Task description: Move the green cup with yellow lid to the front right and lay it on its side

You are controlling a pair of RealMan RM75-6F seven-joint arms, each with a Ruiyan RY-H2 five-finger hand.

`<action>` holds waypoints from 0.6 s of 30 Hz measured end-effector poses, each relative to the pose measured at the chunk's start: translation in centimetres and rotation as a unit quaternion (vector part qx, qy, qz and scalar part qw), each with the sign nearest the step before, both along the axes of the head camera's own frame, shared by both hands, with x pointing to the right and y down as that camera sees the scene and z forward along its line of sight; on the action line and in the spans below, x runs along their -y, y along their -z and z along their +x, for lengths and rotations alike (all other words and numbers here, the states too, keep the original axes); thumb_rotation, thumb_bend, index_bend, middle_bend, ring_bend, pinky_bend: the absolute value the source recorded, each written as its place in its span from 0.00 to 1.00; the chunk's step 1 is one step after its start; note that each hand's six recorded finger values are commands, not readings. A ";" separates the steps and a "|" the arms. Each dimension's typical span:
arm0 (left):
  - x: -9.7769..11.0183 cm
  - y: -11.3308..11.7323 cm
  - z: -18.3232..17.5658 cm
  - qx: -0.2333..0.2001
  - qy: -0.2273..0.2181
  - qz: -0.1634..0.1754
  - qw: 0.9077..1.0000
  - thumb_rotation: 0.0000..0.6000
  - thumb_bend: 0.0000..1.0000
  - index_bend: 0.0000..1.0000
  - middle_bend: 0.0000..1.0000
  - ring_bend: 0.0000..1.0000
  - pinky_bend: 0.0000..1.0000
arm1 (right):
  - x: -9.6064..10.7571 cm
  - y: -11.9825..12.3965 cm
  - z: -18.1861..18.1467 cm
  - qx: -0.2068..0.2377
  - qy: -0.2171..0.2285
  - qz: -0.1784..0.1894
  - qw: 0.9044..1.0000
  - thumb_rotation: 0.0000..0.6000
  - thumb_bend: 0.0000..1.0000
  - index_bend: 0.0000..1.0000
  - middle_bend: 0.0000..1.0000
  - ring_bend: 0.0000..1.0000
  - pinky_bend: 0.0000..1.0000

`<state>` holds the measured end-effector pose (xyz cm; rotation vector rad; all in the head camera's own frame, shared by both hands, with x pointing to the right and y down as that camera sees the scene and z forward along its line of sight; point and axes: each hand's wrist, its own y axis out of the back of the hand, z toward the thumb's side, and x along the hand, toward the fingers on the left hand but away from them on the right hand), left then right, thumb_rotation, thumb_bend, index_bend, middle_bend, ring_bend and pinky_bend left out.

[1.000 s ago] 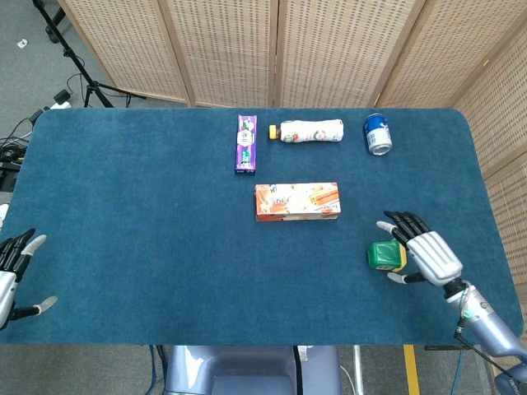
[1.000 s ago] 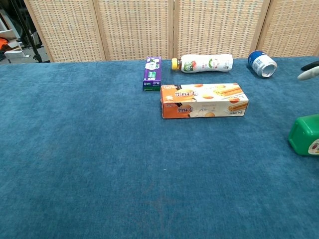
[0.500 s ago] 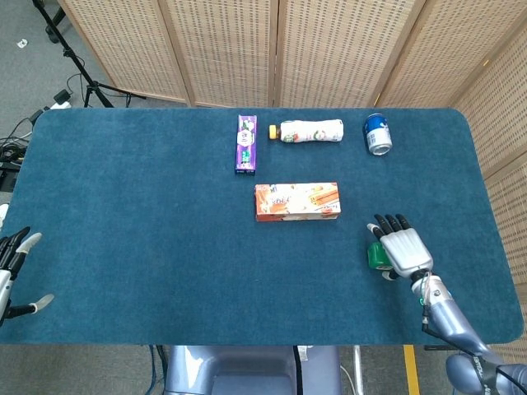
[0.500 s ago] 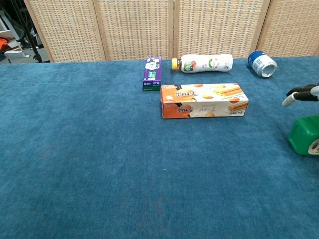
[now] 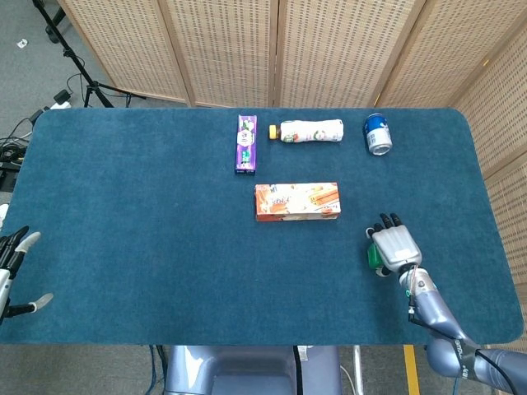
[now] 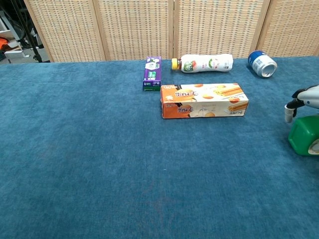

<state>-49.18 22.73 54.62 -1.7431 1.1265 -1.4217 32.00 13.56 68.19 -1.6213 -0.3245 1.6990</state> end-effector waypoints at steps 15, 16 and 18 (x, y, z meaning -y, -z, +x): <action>0.1 -0.1 0.0 0.001 0.000 -0.001 1.000 1.00 0.00 0.00 0.00 0.00 0.00 | 0.5 -0.1 -0.1 0.017 0.009 0.033 0.999 1.00 0.34 0.56 0.54 0.22 0.06; 0.1 -0.1 0.0 0.000 0.000 -0.001 1.000 1.00 0.00 0.00 0.00 0.00 0.00 | 0.5 0.1 -0.1 0.025 0.007 0.036 0.999 1.00 0.36 0.57 0.54 0.23 0.06; 0.0 -0.1 0.0 0.001 0.000 -0.002 1.000 1.00 0.00 0.00 0.00 0.00 0.00 | 0.6 0.4 -0.4 0.049 -0.003 0.040 0.998 1.00 0.36 0.57 0.54 0.23 0.06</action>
